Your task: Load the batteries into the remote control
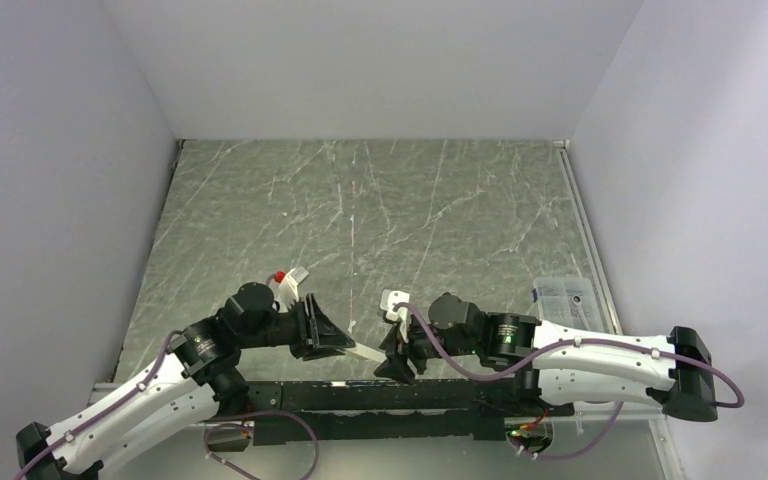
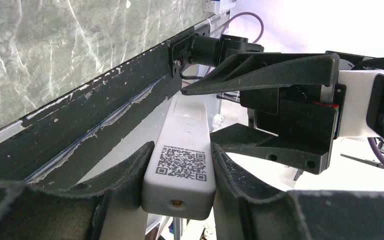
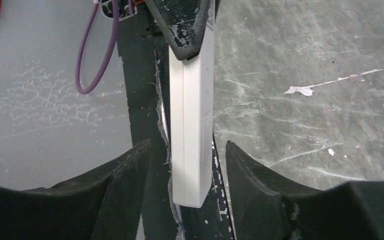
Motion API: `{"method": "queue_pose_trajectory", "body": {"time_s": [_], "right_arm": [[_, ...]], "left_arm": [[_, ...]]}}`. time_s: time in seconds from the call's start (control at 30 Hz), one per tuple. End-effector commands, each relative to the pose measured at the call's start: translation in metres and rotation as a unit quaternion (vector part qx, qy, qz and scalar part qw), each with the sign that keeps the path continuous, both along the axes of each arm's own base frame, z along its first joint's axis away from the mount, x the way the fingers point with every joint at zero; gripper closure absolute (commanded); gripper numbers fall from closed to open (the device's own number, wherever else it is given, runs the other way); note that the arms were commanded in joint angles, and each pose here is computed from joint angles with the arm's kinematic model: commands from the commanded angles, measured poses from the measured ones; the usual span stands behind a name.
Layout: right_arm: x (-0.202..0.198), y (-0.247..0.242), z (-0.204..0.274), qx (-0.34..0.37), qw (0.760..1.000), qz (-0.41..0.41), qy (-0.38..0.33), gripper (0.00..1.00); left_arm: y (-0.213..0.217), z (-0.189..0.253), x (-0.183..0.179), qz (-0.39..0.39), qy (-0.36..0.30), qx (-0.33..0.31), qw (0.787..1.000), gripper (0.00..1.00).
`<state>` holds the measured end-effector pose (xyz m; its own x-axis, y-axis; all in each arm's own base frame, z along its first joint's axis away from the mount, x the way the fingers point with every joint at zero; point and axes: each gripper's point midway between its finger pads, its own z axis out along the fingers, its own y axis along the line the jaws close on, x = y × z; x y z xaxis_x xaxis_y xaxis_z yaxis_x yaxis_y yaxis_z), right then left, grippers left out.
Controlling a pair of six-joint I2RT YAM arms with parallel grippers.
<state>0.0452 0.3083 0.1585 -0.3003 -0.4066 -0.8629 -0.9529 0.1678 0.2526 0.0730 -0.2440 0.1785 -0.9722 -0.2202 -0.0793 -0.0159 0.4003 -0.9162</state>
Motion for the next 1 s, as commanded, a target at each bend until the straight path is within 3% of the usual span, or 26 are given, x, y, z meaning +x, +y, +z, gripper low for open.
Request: {"method": "queue_pose_trajectory", "body": {"time_s": [0.0,0.2,0.37,0.5,0.57,0.77,0.9,0.97], "right_arm": [[0.012,0.006,0.018,0.025,0.999,-0.017,-0.038,0.45],[0.011,0.007,0.014,0.015,0.999,-0.013,-0.035,0.64],[0.013,0.007,0.013,0.009,0.999,-0.016,-0.037,1.0],[0.011,0.006,0.017,0.021,0.999,-0.015,-0.039,1.0],[0.012,0.004,0.019,0.025,0.999,-0.019,-0.038,1.0],[0.012,0.002,0.017,0.02,0.999,-0.035,-0.017,1.0],[0.015,0.003,0.013,0.021,0.998,-0.051,0.017,1.0],[0.018,0.003,0.012,0.025,0.997,-0.064,0.035,1.0]], "left_arm": [[-0.005,0.017,0.002,-0.002,-0.012,-0.032,0.999,1.0],[-0.008,0.018,0.0,-0.009,-0.008,-0.044,0.999,1.0],[-0.01,0.019,0.0,-0.015,-0.011,-0.048,0.999,1.0],[-0.01,0.024,0.001,-0.018,-0.024,-0.05,0.998,1.0],[-0.008,0.024,0.002,-0.013,-0.031,-0.041,0.999,0.9],[0.001,0.025,0.007,0.004,-0.057,-0.007,0.998,0.41],[0.008,0.024,0.011,0.012,-0.072,0.023,0.997,0.24],[0.012,0.024,0.013,0.016,-0.08,0.038,0.996,0.2]]}}
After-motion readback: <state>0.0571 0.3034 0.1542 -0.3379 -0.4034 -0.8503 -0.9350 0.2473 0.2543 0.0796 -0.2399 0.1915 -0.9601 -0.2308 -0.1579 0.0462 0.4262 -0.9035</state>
